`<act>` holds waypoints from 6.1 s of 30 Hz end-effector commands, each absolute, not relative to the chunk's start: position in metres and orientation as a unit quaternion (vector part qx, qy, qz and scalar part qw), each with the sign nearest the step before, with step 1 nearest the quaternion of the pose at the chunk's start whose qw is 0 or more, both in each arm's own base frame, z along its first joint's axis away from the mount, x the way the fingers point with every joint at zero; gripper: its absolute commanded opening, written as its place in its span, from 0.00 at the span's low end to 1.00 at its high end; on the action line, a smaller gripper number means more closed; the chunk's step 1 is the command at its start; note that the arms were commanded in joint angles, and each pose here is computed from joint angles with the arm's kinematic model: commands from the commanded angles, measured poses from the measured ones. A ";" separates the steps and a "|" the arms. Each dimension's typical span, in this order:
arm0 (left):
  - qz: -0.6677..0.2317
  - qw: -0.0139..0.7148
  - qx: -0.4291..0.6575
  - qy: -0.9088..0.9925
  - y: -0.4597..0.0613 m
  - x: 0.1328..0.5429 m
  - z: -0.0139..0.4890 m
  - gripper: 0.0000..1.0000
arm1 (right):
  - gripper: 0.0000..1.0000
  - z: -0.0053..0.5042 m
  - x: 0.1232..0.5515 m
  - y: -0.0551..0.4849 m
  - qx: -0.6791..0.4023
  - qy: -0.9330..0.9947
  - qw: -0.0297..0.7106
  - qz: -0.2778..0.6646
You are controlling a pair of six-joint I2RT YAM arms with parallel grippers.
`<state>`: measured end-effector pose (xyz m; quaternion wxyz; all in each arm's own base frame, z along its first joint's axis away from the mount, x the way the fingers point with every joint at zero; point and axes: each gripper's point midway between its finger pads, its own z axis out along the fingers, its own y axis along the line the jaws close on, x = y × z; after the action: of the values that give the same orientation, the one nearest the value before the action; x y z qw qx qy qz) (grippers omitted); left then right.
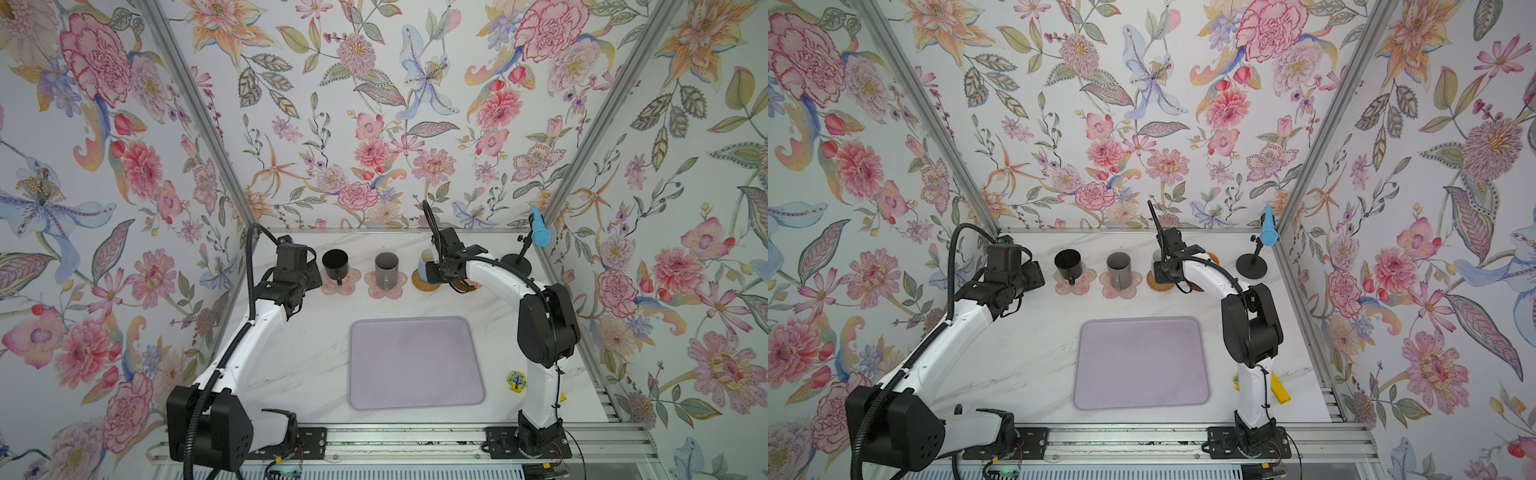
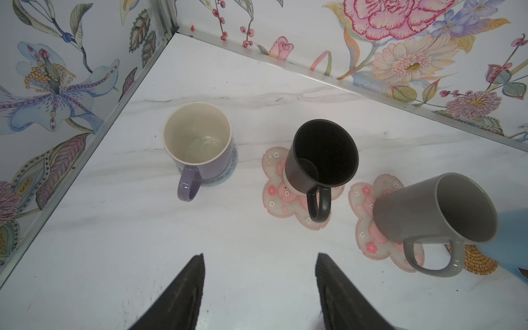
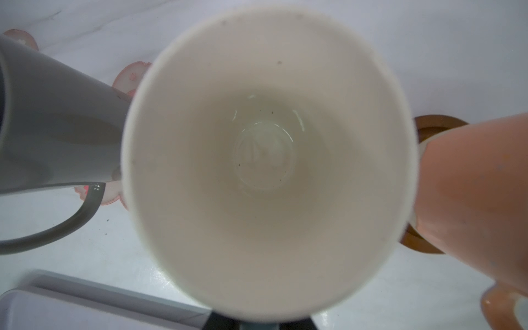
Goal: Place cups on coasters
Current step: Place the cup on the coaster, then reset both arms
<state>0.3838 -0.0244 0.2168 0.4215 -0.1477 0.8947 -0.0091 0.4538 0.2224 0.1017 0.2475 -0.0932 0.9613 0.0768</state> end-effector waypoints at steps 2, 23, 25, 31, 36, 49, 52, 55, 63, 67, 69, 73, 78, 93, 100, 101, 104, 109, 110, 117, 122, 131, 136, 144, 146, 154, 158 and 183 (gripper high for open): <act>-0.008 0.426 -0.142 0.893 -0.022 0.386 0.222 0.65 | 0.00 0.126 0.477 0.227 -0.090 0.948 0.294 0.084; -0.014 0.420 -0.144 0.896 -0.023 0.391 0.212 0.65 | 0.00 0.126 0.476 0.226 -0.090 0.951 0.286 0.081; -0.014 0.420 -0.144 0.896 -0.024 0.392 0.212 0.65 | 0.00 0.125 0.475 0.226 -0.091 0.951 0.284 0.078; -0.016 0.420 -0.142 0.896 -0.024 0.394 0.210 0.65 | 0.00 0.124 0.471 0.224 -0.094 0.952 0.281 0.073; -0.018 0.419 -0.140 0.897 -0.026 0.395 0.210 0.65 | 0.00 0.124 0.470 0.224 -0.094 0.953 0.280 0.070; -0.017 0.415 -0.141 0.898 -0.025 0.392 0.207 0.65 | 0.00 0.115 0.466 0.226 -0.100 0.956 0.266 0.069; -0.019 0.416 -0.142 0.898 -0.025 0.393 0.207 0.64 | 0.00 0.110 0.466 0.229 -0.101 0.958 0.260 0.073; -0.017 0.415 -0.142 0.898 -0.025 0.392 0.207 0.64 | 0.00 0.111 0.467 0.230 -0.102 0.958 0.259 0.073; -0.017 0.415 -0.142 0.899 -0.025 0.392 0.207 0.64 | 0.00 0.112 0.465 0.231 -0.104 0.958 0.256 0.071; -0.017 0.414 -0.142 0.899 -0.025 0.391 0.206 0.64 | 0.00 0.111 0.463 0.231 -0.107 0.960 0.251 0.068; -0.017 0.413 -0.141 0.899 -0.025 0.391 0.206 0.64 | 0.00 0.110 0.461 0.231 -0.108 0.960 0.248 0.068; -0.017 0.415 -0.142 0.898 -0.024 0.390 0.208 0.64 | 0.00 0.108 0.458 0.230 -0.109 0.961 0.245 0.061; -0.018 0.416 -0.142 0.898 -0.025 0.390 0.209 0.64 | 0.07 0.105 0.455 0.233 -0.108 0.963 0.238 0.066; -0.021 0.425 -0.143 0.893 -0.025 0.391 0.220 0.65 | 0.35 0.109 0.453 0.231 -0.102 0.963 0.241 0.061; -0.023 0.424 -0.143 0.894 -0.025 0.388 0.218 0.65 | 0.39 0.116 0.452 0.234 -0.101 0.961 0.247 0.067; -0.023 0.423 -0.142 0.895 -0.025 0.389 0.217 0.65 | 0.40 0.116 0.452 0.235 -0.102 0.961 0.246 0.067; -0.025 0.416 -0.139 0.898 -0.027 0.389 0.212 0.65 | 0.43 0.120 0.450 0.237 -0.107 0.960 0.248 0.072; -0.021 0.406 -0.135 0.904 -0.027 0.388 0.203 0.66 | 0.45 0.129 0.447 0.237 -0.109 0.958 0.256 0.075; -0.020 0.404 -0.134 0.905 -0.027 0.388 0.202 0.66 | 0.46 0.131 0.447 0.236 -0.109 0.957 0.258 0.074; 0.003 0.393 -0.123 0.911 -0.022 0.385 0.192 0.68 | 0.48 0.147 0.438 0.229 -0.111 0.953 0.271 0.072; 0.008 0.411 -0.106 0.906 -0.022 0.386 0.200 0.68 | 0.50 0.160 0.424 0.219 -0.114 0.951 0.280 0.070; 0.064 0.391 -0.083 0.914 -0.009 0.386 0.190 0.84 | 0.53 0.187 0.403 0.192 -0.107 0.942 0.315 0.052; 0.130 0.389 -0.083 0.908 0.011 0.385 0.192 0.92 | 0.56 0.197 0.394 0.167 -0.087 0.932 0.348 0.047; 0.188 0.416 -0.085 0.886 0.029 0.384 0.199 0.99 | 0.62 0.198 0.383 0.101 -0.013 0.920 0.390 0.048; 0.201 0.435 -0.098 0.872 0.034 0.381 0.204 0.99 | 0.66 0.194 0.379 0.075 0.019 0.915 0.401 0.031; 0.225 0.491 -0.091 0.837 0.032 0.378 0.220 0.99 | 0.74 0.173 0.369 0.020 0.092 0.910 0.405 -0.005; 0.253 0.511 -0.065 0.819 0.025 0.376 0.222 0.99 | 0.79 0.171 0.369 0.011 0.100 0.896 0.431 -0.014; 0.251 0.650 -0.172 0.697 0.047 0.310 0.183 0.99 | 0.99 0.131 0.360 -0.003 0.029 0.789 0.609 -0.075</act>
<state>0.3087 0.0509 0.1521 0.5879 -0.1476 0.7436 0.2822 0.3512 -0.0041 0.1092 0.5607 0.0406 0.8237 -0.0744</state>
